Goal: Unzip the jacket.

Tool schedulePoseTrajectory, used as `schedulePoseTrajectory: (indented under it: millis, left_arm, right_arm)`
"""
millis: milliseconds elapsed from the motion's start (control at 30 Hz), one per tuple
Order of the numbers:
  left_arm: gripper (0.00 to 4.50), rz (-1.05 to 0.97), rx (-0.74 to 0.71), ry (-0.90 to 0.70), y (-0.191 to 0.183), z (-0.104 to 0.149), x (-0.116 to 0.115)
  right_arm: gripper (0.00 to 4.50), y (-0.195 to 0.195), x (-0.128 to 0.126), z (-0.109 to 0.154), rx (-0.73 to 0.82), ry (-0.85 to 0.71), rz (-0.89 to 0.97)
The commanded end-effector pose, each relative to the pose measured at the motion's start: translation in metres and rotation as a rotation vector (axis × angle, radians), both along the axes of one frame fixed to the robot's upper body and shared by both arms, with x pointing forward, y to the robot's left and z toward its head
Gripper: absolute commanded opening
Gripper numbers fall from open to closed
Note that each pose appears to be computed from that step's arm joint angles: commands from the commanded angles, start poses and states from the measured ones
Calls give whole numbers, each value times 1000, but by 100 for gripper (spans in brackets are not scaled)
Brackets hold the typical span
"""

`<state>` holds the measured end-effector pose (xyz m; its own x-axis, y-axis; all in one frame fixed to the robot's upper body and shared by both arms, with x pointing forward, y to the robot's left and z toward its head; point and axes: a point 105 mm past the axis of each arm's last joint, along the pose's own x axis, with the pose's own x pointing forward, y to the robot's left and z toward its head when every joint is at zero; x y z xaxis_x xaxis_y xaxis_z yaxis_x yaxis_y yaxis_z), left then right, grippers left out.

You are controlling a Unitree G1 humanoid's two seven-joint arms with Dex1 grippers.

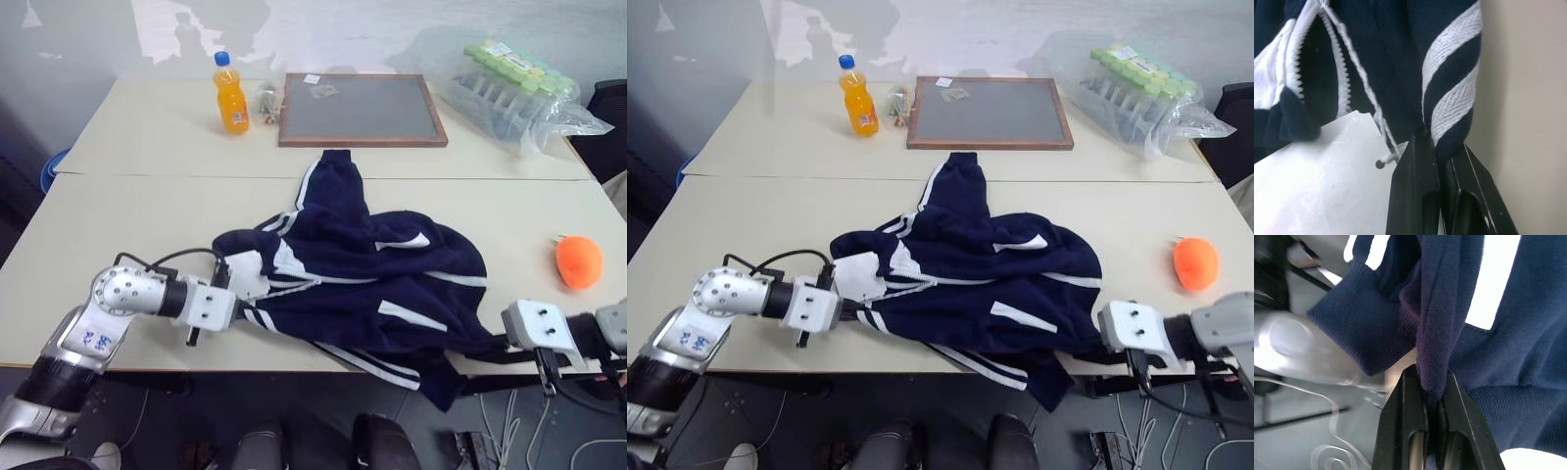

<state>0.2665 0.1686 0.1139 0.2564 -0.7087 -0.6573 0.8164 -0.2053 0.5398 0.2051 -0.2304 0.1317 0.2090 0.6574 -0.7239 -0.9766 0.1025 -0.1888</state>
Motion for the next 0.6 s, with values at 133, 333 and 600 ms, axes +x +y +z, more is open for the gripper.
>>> schedulePoseTrajectory:
  millis: [133,333,600]
  left_arm:
    - [7,67,29,18,10,-5,-19]
    - [7,128,10,9,8,-8,-14]
    - [159,217,-61,84,10,-2,-12]
  right_arm:
    - [0,-9,-13,-1,-58,-30,-54]
    - [0,-11,1,-2,-68,-106,-87]
    - [145,-11,2,7,-49,-73,-104]
